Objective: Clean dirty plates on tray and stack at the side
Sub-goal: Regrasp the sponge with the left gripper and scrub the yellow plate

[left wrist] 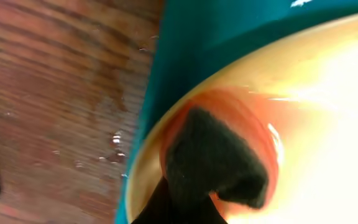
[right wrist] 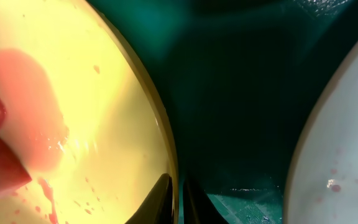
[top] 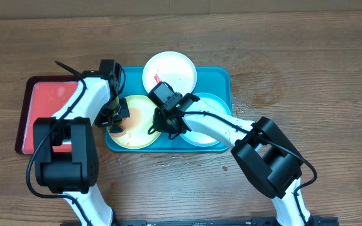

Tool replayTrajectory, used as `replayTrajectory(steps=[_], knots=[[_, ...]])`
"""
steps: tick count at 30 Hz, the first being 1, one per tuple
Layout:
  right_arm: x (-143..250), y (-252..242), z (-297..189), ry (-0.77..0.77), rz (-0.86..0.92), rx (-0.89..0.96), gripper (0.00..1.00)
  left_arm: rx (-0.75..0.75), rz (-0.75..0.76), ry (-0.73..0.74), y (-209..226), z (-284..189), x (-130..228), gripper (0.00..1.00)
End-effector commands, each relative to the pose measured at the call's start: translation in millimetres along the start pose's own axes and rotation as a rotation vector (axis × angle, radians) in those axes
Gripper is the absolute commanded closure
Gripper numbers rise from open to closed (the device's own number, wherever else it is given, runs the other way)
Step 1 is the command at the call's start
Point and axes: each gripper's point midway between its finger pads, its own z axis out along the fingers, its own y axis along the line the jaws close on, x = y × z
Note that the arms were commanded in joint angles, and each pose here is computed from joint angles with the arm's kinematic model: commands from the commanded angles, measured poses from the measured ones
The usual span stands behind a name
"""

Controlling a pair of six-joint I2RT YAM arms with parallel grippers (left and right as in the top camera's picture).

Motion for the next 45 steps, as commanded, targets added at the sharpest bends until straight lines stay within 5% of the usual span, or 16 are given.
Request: replayTrajectory(steps=[1,6,13,23,29,32,40,45], knots=[[3,-6,7,0.006,0.002,0.023,0.91,0.252,0.023,0.028,-43,-13,-5,0.96],[1,-5,7,0.001,0.001,0.016,0.91,0.458,0.058,0.066,-81,-16,7,0.95],[1,-4,7,0.001,0.001,0.016,0.91,0.424,0.056,0.128,-75,8,32,0.96],[2,-5,7,0.002,0.0,0.016,0.91,-0.109,-0.011,0.069,19,21,28,0.96],[1,-5,7,0.001,0.0,0.016,0.91,-0.148,-0.04,0.044,25,-4,13,0.96],[1,-5,7,0.002,0.0,0.016,0.91,-0.08,-0.086,0.013,12,-13,0,0.96],[-1,-2,7,-0.007,-0.001,0.005,0.91,0.464,-0.064,0.054,-87,-18,-2,0.96],[0,-2,7,-0.006,-0.002,0.005,0.91,0.495,-0.017,0.079,-95,-11,11,0.96]])
